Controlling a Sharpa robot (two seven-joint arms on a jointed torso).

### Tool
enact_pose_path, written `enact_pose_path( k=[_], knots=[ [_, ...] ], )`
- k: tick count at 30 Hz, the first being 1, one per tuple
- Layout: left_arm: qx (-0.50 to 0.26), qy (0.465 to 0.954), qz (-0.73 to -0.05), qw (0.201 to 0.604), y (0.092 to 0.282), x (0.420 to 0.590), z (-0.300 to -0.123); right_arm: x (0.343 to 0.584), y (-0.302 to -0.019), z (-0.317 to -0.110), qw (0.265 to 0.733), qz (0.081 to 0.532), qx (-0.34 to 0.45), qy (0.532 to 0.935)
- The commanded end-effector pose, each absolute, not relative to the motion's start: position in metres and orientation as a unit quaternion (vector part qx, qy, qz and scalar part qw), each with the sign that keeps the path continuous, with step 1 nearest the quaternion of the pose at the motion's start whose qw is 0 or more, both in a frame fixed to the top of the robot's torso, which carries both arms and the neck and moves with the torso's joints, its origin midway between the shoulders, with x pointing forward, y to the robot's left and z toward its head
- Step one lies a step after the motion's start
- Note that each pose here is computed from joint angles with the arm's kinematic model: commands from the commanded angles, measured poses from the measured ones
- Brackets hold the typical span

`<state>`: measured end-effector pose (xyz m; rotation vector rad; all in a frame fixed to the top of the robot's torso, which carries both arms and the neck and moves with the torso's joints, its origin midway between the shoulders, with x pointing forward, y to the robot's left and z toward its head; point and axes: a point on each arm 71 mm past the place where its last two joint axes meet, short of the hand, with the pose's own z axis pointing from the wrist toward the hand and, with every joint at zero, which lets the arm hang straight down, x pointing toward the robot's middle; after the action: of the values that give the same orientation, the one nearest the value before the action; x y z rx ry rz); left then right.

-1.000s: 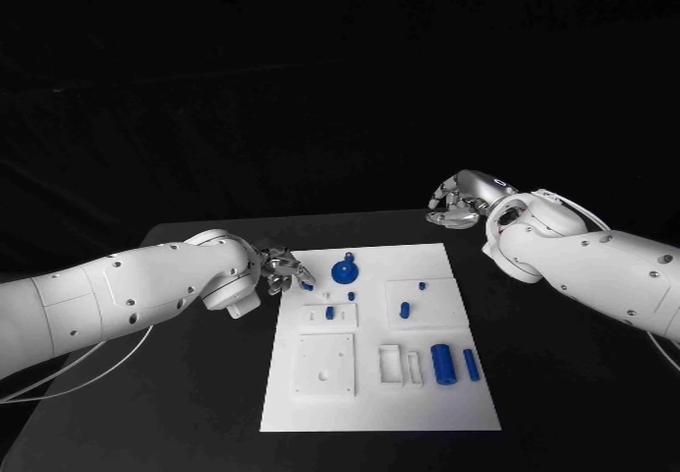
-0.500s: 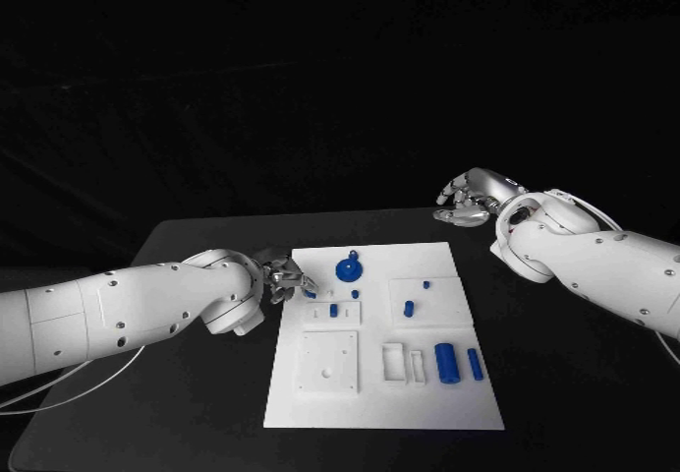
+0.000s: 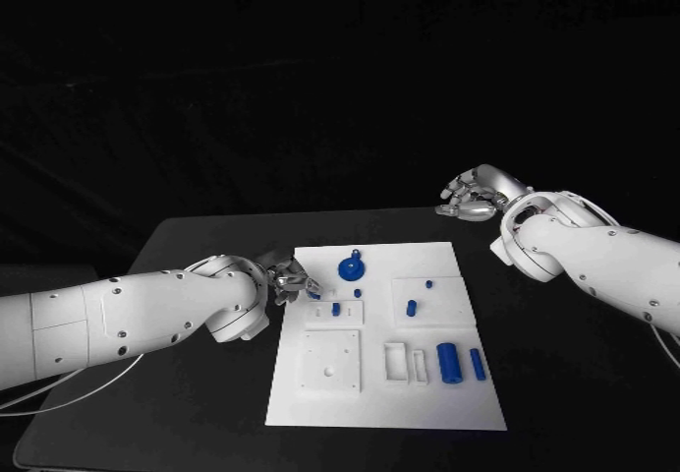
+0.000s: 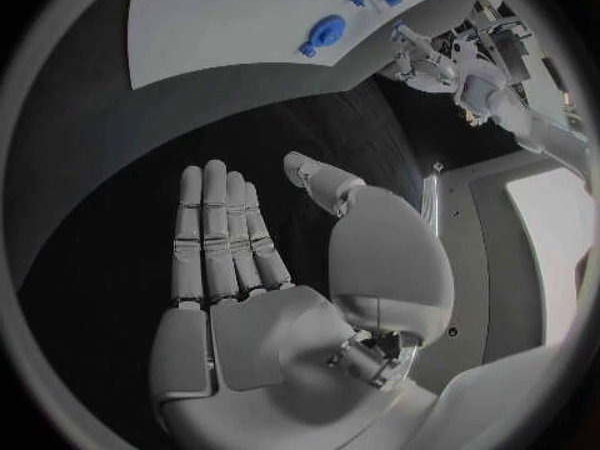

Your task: Assemble the parts on the task board

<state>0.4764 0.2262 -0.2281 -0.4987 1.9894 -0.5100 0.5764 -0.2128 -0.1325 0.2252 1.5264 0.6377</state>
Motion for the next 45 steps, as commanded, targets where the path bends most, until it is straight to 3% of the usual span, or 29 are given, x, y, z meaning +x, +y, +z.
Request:
enact_pose_path(
  k=[1, 25, 45],
  knots=[
    [-0.191, 0.828, -0.206, 0.486, 0.223, 0.473, -0.232, 0.576, -0.21, -0.133, 0.655, 0.315, 0.109, 0.678],
    [-0.176, 0.826, -0.197, 0.497, 0.22, 0.466, -0.251, 0.575, -0.208, -0.132, 0.65, 0.332, 0.11, 0.675],
    [-0.165, 0.823, -0.191, 0.509, 0.22, 0.467, -0.252, 0.575, -0.209, -0.133, 0.647, 0.334, 0.11, 0.677]
  ],
)
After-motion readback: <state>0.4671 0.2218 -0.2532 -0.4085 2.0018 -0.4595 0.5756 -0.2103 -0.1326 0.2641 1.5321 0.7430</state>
